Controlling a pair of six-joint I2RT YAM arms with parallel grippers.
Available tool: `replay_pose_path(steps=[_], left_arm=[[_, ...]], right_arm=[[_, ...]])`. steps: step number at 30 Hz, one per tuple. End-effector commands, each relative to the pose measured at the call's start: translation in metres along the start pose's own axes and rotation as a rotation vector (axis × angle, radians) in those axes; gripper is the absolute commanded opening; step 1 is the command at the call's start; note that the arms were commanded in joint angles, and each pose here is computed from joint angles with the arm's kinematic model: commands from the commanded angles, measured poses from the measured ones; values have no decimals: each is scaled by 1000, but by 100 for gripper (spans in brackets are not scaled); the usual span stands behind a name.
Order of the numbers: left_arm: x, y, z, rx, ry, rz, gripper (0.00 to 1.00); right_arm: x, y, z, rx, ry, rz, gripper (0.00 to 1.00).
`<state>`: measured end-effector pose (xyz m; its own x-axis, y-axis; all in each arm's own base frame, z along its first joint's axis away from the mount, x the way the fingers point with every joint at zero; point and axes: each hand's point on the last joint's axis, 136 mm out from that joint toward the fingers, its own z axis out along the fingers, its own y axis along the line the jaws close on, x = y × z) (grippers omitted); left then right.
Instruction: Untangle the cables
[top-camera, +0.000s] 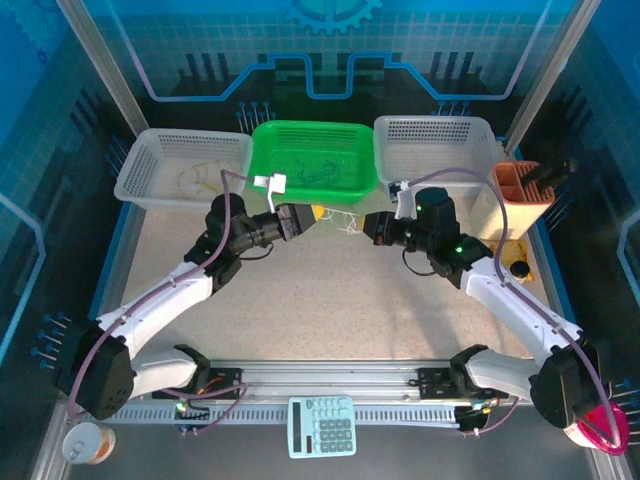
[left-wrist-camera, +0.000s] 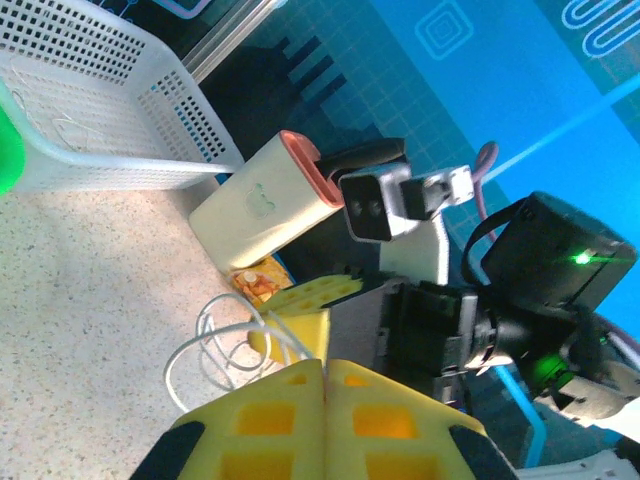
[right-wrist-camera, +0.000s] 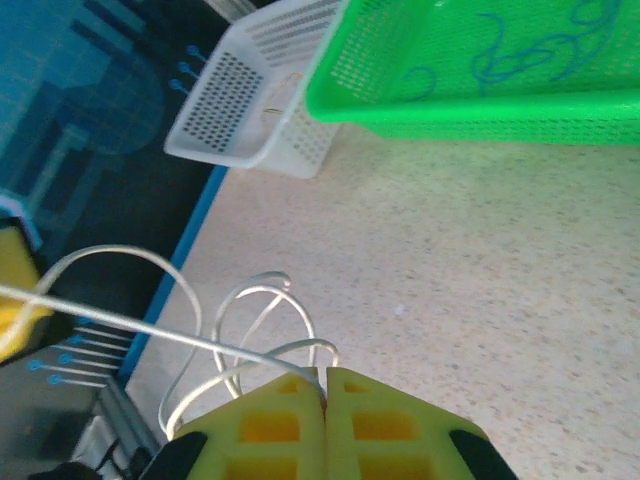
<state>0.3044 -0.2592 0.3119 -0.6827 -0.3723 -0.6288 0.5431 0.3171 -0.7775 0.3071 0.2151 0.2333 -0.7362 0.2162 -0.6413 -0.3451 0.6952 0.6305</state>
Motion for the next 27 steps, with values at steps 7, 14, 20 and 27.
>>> replay_pose_path(steps=[7, 14, 20, 27], left_arm=[[-78, -85, -31, 271, -220, 37, 0], [-60, -47, -21, 142, -159, -13, 0], [-28, 12, -19, -59, -102, -52, 25], [1, 69, -26, -270, -52, -61, 64]], right_arm=[[32, -68, -1, 261, 92, 38, 47], [17, -44, -7, 183, 60, 24, 14], [25, -82, -6, 366, 89, 23, 43], [40, -131, 25, 537, 182, 65, 61]])
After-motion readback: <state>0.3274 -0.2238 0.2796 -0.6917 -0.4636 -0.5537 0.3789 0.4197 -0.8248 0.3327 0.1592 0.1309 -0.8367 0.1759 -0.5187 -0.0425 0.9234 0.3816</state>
